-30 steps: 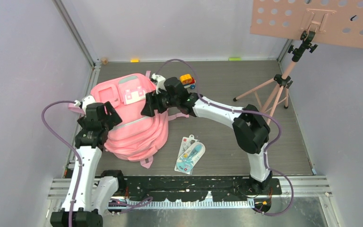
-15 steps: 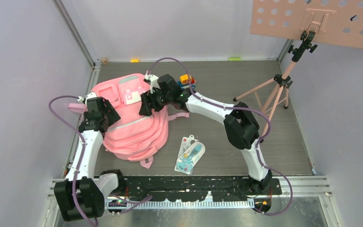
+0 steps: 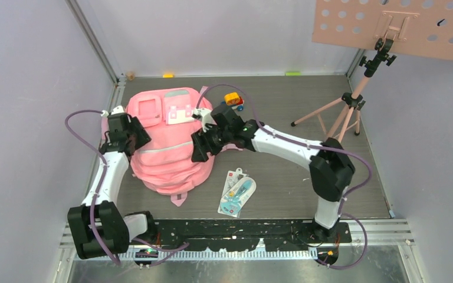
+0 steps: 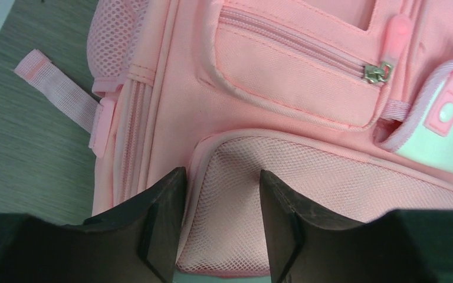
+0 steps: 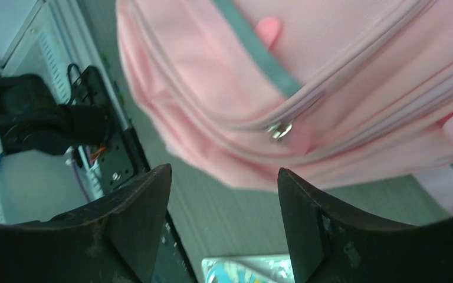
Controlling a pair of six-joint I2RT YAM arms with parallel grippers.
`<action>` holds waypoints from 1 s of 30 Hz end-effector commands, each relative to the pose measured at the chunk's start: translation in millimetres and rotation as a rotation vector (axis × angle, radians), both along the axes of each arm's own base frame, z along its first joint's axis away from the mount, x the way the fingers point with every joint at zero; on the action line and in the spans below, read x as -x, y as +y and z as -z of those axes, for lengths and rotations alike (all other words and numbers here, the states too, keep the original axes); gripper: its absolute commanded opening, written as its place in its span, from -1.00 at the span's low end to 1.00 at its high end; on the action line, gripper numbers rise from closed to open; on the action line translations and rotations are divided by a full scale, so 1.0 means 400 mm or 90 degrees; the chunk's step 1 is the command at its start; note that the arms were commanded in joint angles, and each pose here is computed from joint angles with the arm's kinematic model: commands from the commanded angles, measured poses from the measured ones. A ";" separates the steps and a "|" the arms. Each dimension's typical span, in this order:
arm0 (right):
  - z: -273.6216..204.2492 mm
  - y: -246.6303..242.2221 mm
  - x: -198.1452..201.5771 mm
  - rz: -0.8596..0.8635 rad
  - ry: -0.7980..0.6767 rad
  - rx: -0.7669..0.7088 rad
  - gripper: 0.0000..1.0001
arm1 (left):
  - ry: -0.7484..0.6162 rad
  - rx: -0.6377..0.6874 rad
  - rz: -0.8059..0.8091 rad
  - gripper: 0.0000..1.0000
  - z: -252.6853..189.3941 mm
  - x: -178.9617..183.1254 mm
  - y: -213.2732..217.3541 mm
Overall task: Pack the student bag
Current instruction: Unzip the student bag at the center of the board.
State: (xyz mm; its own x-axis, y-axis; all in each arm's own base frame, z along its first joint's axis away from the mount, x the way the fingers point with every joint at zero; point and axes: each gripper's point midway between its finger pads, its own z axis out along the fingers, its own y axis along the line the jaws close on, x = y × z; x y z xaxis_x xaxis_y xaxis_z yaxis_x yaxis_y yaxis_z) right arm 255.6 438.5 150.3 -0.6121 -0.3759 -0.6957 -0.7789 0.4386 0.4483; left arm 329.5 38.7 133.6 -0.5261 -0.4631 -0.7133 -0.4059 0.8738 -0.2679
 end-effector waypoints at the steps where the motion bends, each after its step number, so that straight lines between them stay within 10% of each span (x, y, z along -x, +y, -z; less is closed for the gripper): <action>1: -0.132 -0.071 0.098 -0.049 -0.023 -0.023 0.44 | -0.077 0.062 0.052 0.08 -0.113 -0.048 -0.064; 9: -0.065 -0.128 -0.044 0.084 -0.164 0.016 0.39 | -0.020 0.044 0.098 0.63 -0.185 0.015 -0.078; 30: -0.019 -0.006 -0.125 0.032 -0.287 -0.077 0.15 | 0.061 0.033 0.117 0.76 -0.093 0.042 -0.016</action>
